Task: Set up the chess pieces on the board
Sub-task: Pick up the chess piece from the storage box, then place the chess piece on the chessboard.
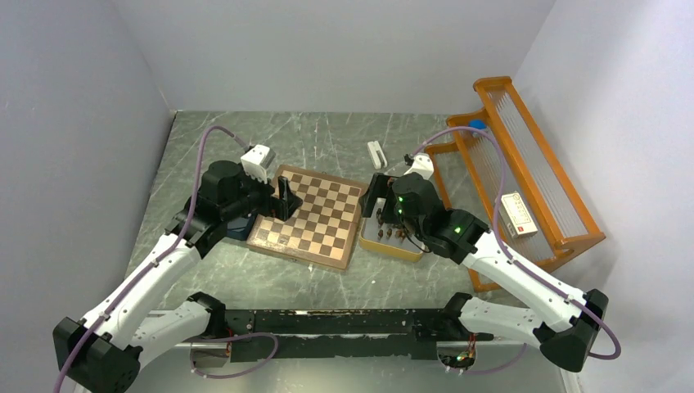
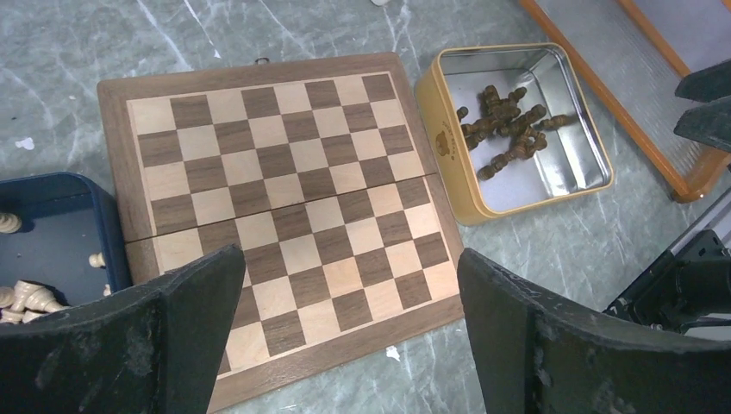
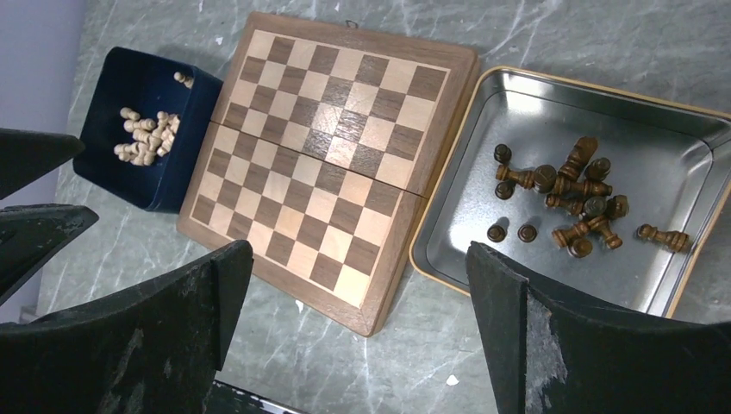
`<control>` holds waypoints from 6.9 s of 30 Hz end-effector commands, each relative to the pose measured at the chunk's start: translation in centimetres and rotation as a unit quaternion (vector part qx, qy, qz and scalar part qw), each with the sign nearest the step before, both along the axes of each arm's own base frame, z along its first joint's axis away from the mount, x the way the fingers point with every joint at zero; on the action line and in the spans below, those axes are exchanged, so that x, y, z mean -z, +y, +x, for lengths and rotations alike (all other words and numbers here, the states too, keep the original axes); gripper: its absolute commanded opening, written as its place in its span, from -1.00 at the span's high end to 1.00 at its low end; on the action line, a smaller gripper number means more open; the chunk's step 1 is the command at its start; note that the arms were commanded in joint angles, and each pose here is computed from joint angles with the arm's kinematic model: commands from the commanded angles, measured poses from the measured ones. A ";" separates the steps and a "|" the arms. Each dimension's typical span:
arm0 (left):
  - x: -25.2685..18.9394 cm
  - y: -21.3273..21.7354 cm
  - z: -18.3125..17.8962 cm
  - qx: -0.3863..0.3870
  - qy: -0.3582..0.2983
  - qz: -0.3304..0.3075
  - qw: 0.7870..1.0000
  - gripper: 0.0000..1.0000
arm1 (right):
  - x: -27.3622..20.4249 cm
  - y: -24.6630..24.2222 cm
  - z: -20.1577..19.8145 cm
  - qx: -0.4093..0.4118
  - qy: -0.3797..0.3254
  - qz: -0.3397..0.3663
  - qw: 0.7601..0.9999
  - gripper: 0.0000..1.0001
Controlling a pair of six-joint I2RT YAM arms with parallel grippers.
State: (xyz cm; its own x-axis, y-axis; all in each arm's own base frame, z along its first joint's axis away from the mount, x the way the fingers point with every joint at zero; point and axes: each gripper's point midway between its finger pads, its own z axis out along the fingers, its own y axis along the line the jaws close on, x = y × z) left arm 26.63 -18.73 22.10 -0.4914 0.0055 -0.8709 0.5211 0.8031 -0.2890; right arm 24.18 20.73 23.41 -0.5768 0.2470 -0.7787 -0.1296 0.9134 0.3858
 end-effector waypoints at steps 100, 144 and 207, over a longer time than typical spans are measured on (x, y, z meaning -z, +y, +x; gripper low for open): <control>-2.1 2.7 -0.6 -0.044 -0.063 0.019 0.997 -0.92 | 16.6 -11.1 5.5 0.073 0.219 -0.192 0.954 0.63; -2.1 -7.7 -2.4 0.133 0.148 -0.172 0.965 -0.40 | 2.7 2.0 2.1 -0.197 0.137 0.113 0.964 0.97; 4.1 -15.8 -3.1 0.170 0.245 -0.160 0.941 0.52 | 5.6 2.9 0.6 -0.203 0.153 0.117 0.960 1.00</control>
